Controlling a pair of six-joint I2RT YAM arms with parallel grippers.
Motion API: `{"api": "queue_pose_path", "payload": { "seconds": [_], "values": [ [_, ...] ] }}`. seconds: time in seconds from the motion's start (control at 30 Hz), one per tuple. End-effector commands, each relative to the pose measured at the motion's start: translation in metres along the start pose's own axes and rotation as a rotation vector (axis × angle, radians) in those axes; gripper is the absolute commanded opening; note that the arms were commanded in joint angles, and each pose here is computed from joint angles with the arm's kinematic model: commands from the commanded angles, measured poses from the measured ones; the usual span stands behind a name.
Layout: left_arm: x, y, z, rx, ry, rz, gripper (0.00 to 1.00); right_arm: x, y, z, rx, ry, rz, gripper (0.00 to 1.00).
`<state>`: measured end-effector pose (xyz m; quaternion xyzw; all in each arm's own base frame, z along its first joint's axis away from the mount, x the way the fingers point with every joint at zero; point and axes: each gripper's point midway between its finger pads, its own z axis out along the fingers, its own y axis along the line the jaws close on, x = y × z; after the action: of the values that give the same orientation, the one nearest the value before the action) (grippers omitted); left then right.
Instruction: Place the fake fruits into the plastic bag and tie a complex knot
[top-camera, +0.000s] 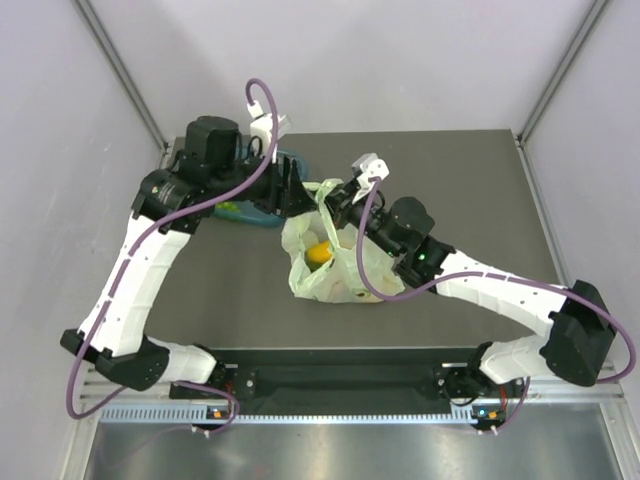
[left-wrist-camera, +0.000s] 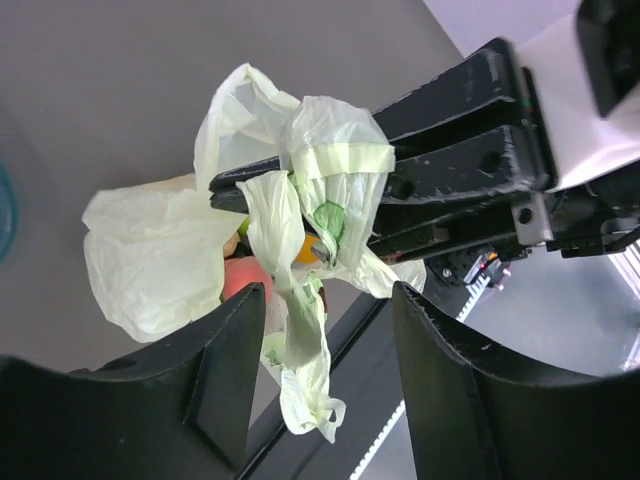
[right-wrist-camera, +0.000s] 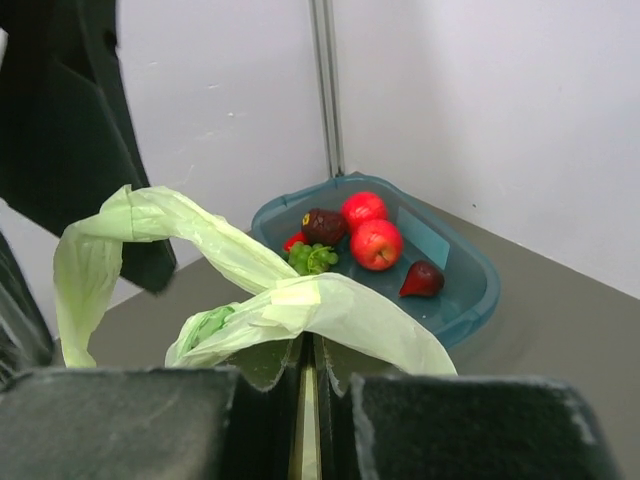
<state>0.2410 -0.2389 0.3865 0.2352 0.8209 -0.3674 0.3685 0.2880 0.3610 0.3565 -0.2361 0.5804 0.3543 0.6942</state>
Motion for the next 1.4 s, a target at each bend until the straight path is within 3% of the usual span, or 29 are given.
{"api": "queue_pose_path", "payload": {
  "seconds": [0.0, 0.13, 0.23, 0.33, 0.47, 0.5, 0.63, 0.67, 0.83, 1.1, 1.37],
  "values": [
    [-0.022, -0.009, -0.035, -0.028, -0.122, 0.058, 0.59, -0.039, 0.001, -0.008, 0.005, -0.117, 0.015, 0.00],
    [-0.036, -0.013, -0.052, -0.017, -0.221, 0.081, 0.60, -0.041, -0.003, -0.013, 0.007, -0.123, 0.033, 0.00],
    [-0.036, -0.009, -0.057, -0.024, -0.244, 0.082, 0.50, -0.042, -0.006, -0.015, 0.004, -0.122, 0.046, 0.00],
    [-0.033, 0.006, -0.050, -0.041, -0.230, 0.063, 0.34, -0.046, -0.009, -0.016, -0.011, -0.127, 0.068, 0.00],
    [-0.020, 0.017, -0.026, 0.029, -0.194, 0.060, 0.26, -0.049, -0.009, -0.017, -0.036, -0.123, 0.083, 0.00],
    [-0.018, 0.017, -0.022, 0.050, -0.190, 0.070, 0.26, -0.050, -0.009, -0.016, -0.039, -0.118, 0.086, 0.00],
    [-0.018, 0.019, -0.007, 0.109, -0.221, 0.137, 0.45, -0.051, -0.008, -0.017, -0.052, -0.116, 0.089, 0.00],
    [-0.015, 0.024, -0.001, 0.106, -0.215, 0.137, 0.46, -0.052, -0.007, -0.017, -0.055, -0.119, 0.090, 0.00],
    [-0.023, 0.015, 0.008, 0.203, -0.256, 0.204, 0.42, -0.056, -0.003, -0.017, -0.076, -0.115, 0.097, 0.00],
    [-0.013, -0.001, 0.016, 0.368, -0.218, 0.243, 0.41, -0.060, -0.002, -0.013, -0.080, -0.091, 0.106, 0.00],
    [-0.001, -0.003, 0.025, 0.412, -0.176, 0.223, 0.47, -0.065, -0.003, -0.007, -0.074, -0.077, 0.110, 0.00]
  ]
}}
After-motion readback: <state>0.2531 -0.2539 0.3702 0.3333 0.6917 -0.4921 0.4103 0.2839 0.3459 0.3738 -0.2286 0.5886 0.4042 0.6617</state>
